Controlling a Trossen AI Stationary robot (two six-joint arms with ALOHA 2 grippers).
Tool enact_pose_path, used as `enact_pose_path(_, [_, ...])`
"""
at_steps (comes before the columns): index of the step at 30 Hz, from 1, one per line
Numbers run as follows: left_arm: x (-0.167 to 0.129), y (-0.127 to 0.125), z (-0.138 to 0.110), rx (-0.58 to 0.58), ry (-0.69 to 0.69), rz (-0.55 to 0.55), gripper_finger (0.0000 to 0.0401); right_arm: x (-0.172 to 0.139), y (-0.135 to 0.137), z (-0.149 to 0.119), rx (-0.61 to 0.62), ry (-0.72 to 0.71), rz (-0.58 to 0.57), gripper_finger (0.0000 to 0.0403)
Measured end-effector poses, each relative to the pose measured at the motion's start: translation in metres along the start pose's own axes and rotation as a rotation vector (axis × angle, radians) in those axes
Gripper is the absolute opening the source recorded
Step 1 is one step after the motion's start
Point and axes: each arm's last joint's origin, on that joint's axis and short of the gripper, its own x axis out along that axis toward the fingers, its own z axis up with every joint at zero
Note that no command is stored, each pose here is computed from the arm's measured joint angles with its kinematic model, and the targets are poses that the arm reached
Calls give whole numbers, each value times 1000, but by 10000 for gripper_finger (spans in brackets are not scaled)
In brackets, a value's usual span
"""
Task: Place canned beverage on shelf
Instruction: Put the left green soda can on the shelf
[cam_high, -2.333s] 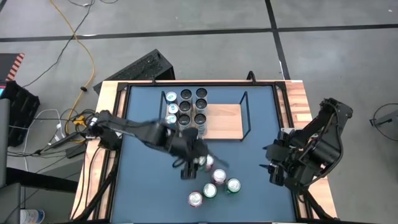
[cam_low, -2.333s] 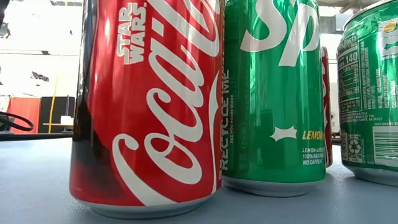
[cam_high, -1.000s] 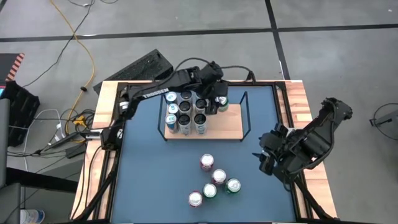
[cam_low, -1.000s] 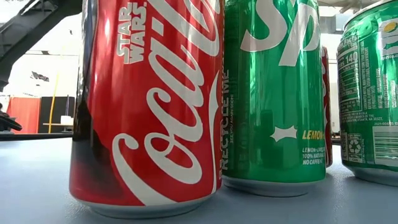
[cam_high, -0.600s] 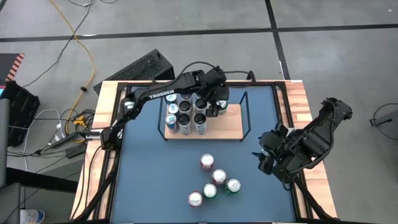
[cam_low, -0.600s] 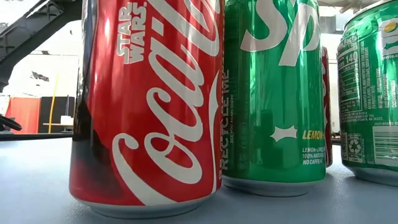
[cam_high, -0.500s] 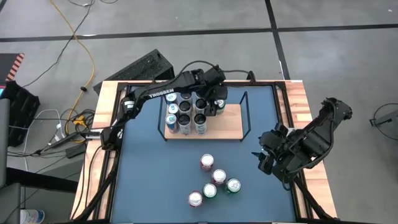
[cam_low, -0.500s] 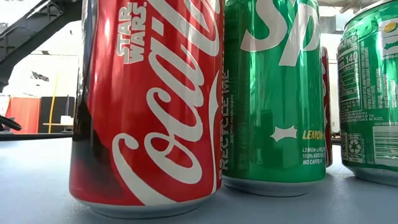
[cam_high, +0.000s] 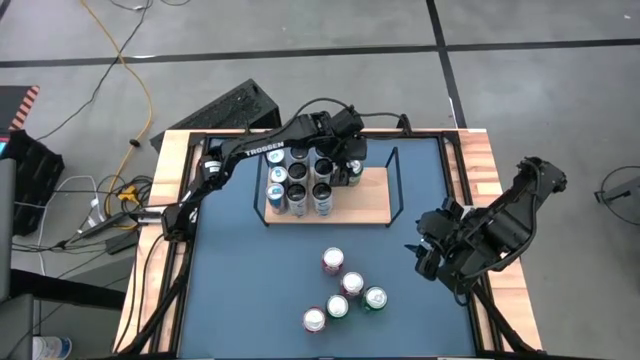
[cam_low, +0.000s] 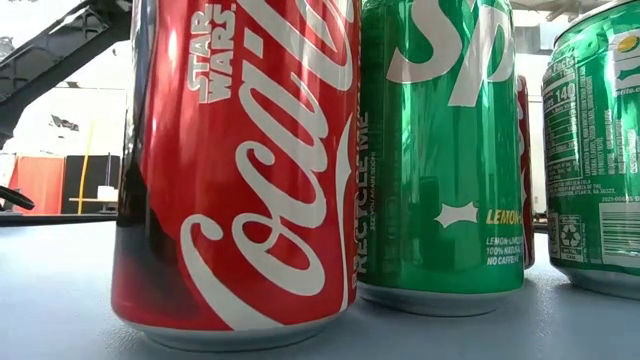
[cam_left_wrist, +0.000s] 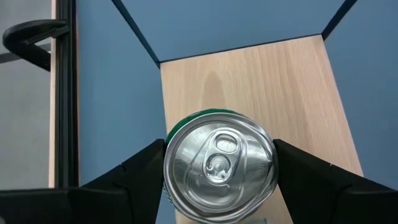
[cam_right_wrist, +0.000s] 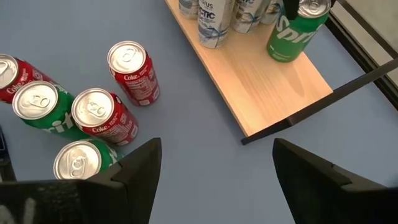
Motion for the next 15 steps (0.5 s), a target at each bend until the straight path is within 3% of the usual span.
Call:
enact_pose_path(2, [-2,0,0,3,1,1,247,0,0,0,4,0,0,292])
enact_pose_path(8, [-4,-1,0,42,38,40,323,0,0,0,4,0,0,292])
enact_pose_path(15, [-4,-3,-1,55,68,40,334,0,0,0,3,1,0,292])
